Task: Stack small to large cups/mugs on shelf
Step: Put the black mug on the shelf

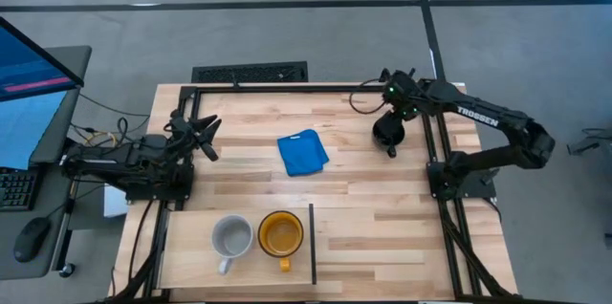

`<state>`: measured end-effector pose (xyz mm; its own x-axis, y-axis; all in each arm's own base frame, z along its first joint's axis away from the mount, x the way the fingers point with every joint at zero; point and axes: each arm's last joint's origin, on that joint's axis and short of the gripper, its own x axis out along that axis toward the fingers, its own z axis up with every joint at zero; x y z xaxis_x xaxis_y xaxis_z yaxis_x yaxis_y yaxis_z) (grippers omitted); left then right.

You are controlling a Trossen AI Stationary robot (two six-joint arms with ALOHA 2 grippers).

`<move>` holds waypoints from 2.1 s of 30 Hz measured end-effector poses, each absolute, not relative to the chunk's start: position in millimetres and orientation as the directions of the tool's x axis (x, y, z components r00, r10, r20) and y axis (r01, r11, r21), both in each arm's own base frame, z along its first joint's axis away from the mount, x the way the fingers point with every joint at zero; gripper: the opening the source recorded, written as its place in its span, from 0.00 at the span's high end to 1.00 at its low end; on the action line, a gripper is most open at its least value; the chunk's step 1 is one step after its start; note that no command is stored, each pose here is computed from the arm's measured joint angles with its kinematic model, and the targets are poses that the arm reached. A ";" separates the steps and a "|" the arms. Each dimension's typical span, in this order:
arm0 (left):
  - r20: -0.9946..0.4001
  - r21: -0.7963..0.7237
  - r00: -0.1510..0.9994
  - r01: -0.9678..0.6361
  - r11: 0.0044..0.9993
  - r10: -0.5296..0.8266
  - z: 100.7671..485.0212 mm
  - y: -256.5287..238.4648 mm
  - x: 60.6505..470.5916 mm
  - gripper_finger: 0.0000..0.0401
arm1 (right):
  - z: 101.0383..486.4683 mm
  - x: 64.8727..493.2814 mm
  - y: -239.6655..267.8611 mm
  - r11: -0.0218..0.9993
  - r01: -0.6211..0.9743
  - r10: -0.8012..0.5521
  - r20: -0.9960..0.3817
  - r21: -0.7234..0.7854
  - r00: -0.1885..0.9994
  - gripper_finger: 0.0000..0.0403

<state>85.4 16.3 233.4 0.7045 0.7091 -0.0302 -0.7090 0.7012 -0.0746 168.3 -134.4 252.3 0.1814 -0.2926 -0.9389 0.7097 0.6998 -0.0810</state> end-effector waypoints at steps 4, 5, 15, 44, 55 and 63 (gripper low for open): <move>-0.048 -0.054 0.703 -0.711 0.701 0.709 231.1 16.3 85.3 0.79 | 253.4 173.1 -138.2 0.766 0.633 -0.271 -0.947 -0.106 0.169 0.50; -0.050 -0.052 0.704 -0.711 0.702 0.709 230.8 16.3 85.3 0.79 | 253.1 173.9 -139.1 0.782 0.614 -0.260 -0.952 -0.110 0.161 0.50; -0.056 -0.051 0.703 -0.711 0.701 0.709 230.0 16.3 85.2 0.79 | 236.0 179.7 -144.6 0.876 0.465 -0.177 -0.983 -0.131 0.055 0.50; -0.075 -0.065 0.702 -0.713 0.699 0.709 227.6 16.3 85.0 0.79 | 205.5 198.0 -159.8 0.874 0.476 -0.112 -0.994 -0.092 0.014 0.93; -0.074 -0.103 0.702 -0.712 0.694 0.709 227.7 16.3 85.0 0.79 | 220.2 211.3 -165.6 0.781 0.625 -0.122 -0.985 -0.018 0.124 0.95; -0.074 -0.111 0.704 -0.709 0.696 0.706 227.7 16.2 85.1 0.79 | 221.1 226.8 -160.7 0.751 0.658 -0.116 -0.971 0.051 0.207 0.95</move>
<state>85.1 16.2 227.7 0.7044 0.7059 -0.0743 -0.7093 0.6961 -0.1114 226.8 -160.7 221.1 0.2073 -0.1161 -0.9714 0.6580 0.7514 0.0506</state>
